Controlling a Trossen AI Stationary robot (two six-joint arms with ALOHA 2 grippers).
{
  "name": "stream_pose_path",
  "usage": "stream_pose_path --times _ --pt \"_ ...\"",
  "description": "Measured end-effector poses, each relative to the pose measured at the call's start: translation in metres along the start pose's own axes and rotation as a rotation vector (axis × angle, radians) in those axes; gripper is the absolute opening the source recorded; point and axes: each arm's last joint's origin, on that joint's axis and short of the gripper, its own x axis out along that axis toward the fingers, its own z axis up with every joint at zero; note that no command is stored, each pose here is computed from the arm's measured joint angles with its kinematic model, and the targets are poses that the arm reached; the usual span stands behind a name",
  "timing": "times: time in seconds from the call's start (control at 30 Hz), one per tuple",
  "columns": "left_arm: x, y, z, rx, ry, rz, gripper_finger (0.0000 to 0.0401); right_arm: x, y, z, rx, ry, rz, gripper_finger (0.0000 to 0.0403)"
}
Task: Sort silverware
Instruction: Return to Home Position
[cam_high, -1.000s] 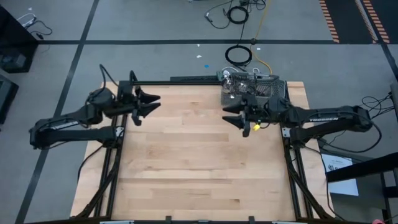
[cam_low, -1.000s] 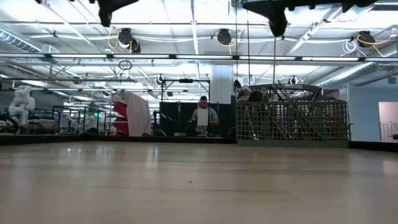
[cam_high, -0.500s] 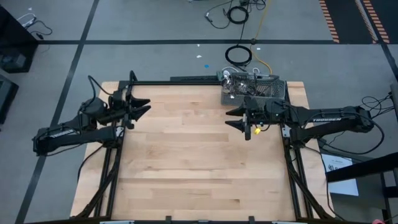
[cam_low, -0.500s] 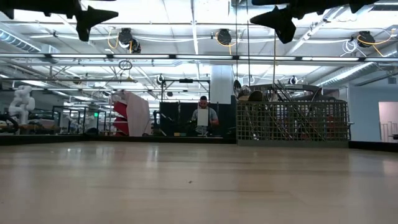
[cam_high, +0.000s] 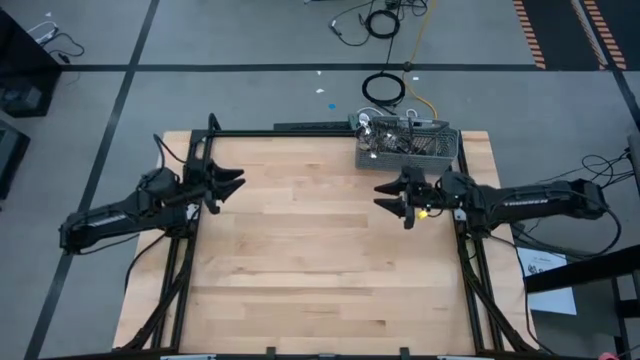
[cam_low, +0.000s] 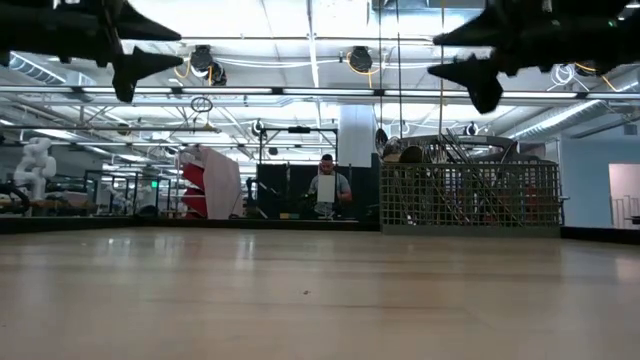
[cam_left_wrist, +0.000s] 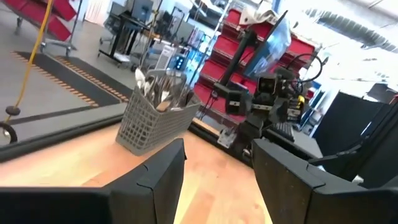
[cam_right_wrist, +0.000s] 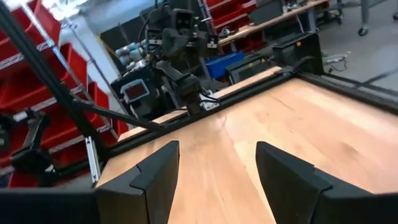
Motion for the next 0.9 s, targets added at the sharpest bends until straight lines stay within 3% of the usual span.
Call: stream_pose_path --times 0.6,0.9 --pt "-0.01 0.019 -0.039 -0.052 -0.054 0.008 0.0196 -0.052 -0.037 -0.063 0.231 -0.119 -0.078 0.0203" --pt "-0.005 0.032 -0.066 -0.079 -0.003 0.032 0.0196 -0.052 -0.043 -0.075 0.145 0.019 -0.154 0.0203"
